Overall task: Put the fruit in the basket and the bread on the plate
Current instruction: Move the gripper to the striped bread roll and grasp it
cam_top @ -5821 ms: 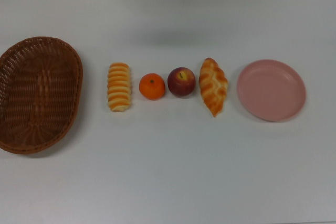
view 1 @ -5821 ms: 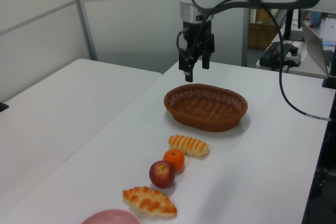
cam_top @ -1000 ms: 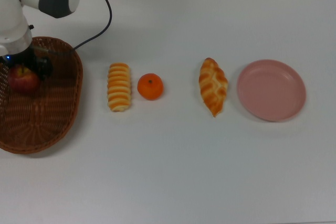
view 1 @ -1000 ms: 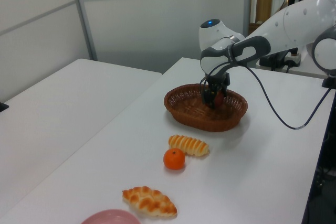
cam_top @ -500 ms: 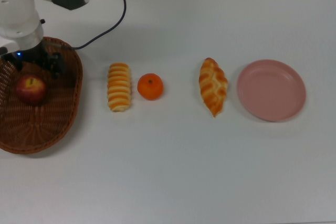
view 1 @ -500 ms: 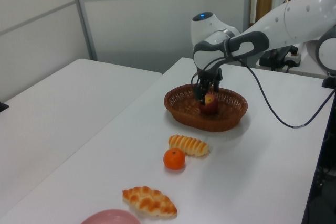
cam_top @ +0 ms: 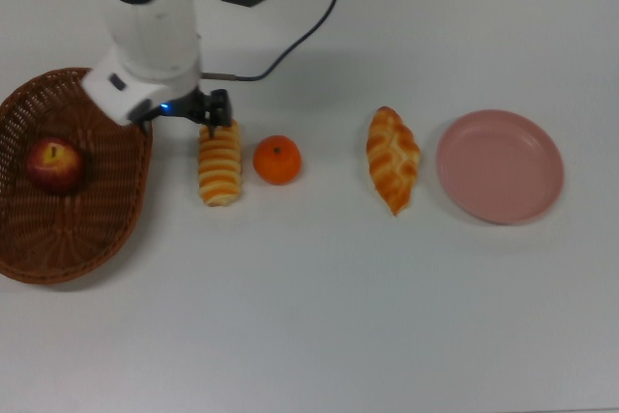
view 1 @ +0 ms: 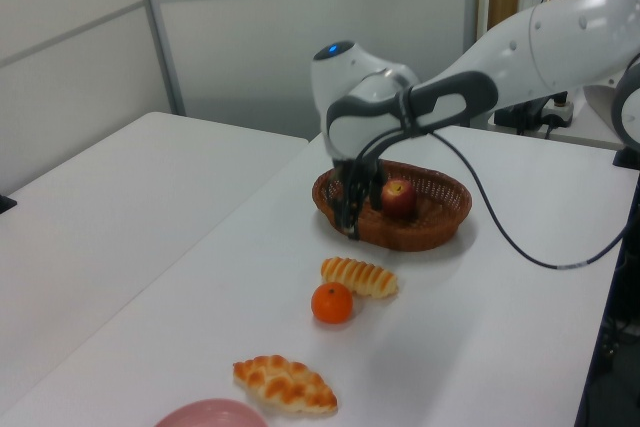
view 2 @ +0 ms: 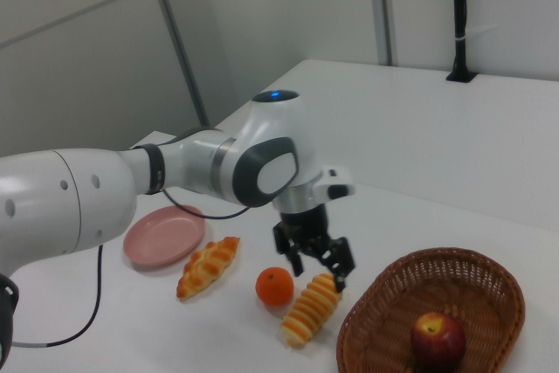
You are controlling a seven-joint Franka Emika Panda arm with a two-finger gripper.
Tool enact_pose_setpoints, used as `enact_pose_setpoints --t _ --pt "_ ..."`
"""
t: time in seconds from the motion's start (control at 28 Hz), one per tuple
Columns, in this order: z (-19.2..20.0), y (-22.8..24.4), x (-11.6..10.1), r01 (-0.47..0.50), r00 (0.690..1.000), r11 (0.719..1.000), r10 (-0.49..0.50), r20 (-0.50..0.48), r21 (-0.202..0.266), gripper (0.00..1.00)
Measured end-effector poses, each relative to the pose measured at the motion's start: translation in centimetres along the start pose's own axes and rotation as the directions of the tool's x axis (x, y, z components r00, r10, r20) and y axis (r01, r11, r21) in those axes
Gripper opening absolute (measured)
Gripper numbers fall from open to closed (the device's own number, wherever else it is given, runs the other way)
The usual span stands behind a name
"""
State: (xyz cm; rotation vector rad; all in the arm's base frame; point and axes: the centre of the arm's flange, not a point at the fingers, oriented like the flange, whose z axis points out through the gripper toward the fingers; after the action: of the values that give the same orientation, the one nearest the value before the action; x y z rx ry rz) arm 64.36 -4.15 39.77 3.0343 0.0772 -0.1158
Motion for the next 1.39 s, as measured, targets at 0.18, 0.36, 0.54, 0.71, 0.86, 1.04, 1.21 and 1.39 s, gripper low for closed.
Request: enact_pose_setpoints --t 0.18,0.36,0.54,0.71,0.86,1.04,1.21,1.39 --pt "2.2 -2.7 0.0 0.031 0.999 1.0 -0.031 0.039 0.003 1.0" --pt "4.4 -3.3 0.7 0.04 0.999 0.999 -0.04 0.036 0.01 1.0" --pt "6.7 -4.2 1.3 0.037 0.998 0.999 -0.038 0.041 0.012 1.0" --pt "7.7 -4.7 1.2 0.047 0.997 0.999 -0.047 0.054 0.007 1.0" --pt "8.0 -5.1 1.1 0.055 0.997 0.998 -0.055 0.059 0.005 0.98" --pt "7.9 -5.0 1.1 0.035 0.998 0.999 -0.035 0.057 0.002 0.82" --pt "7.6 -4.8 1.1 -0.008 0.999 1.0 0.008 0.049 -0.003 0.59" --pt "5.8 -4.6 1.1 -0.042 0.999 0.999 0.042 0.021 -0.007 0.44"
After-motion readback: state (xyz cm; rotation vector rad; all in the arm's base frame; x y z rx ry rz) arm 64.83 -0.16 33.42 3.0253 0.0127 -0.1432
